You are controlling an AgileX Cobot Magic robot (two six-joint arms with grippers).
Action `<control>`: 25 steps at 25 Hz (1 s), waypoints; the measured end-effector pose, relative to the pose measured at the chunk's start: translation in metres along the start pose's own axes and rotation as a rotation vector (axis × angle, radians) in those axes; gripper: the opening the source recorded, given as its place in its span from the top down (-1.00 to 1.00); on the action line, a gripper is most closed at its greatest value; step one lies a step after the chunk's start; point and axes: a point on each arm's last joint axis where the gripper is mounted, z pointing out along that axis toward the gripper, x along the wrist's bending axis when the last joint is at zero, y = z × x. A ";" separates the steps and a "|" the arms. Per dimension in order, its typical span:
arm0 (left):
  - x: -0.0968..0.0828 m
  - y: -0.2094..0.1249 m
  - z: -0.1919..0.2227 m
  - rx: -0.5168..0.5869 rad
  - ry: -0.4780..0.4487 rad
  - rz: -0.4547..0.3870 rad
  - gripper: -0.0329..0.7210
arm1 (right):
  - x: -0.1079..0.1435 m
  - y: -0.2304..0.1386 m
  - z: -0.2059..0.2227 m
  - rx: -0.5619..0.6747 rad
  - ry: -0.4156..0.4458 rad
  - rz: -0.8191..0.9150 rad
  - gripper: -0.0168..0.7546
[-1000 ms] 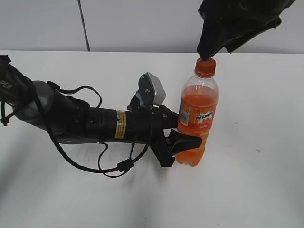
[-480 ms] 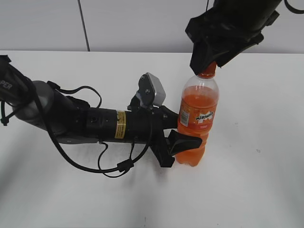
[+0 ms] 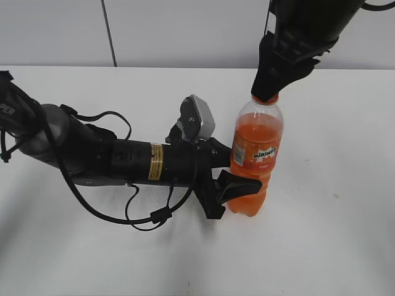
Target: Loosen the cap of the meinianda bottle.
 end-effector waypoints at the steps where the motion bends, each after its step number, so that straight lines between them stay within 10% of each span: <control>1: 0.000 0.000 0.000 0.003 -0.005 0.008 -0.13 | 0.000 0.000 0.000 0.002 0.004 -0.118 0.26; 6: -0.001 0.000 0.000 0.012 -0.019 0.031 -0.13 | 0.001 -0.001 0.000 0.006 0.010 -0.618 0.26; 13: -0.001 0.000 0.000 0.015 -0.024 0.041 -0.13 | 0.001 -0.001 -0.002 0.005 0.011 -0.727 0.25; 19: -0.002 0.000 0.000 0.019 -0.038 0.058 -0.13 | 0.007 -0.004 -0.027 -0.053 -0.036 -0.562 -0.41; 25: -0.003 0.000 0.000 0.020 -0.041 0.060 -0.13 | 0.011 -0.009 -0.045 -0.101 -0.040 0.039 -0.52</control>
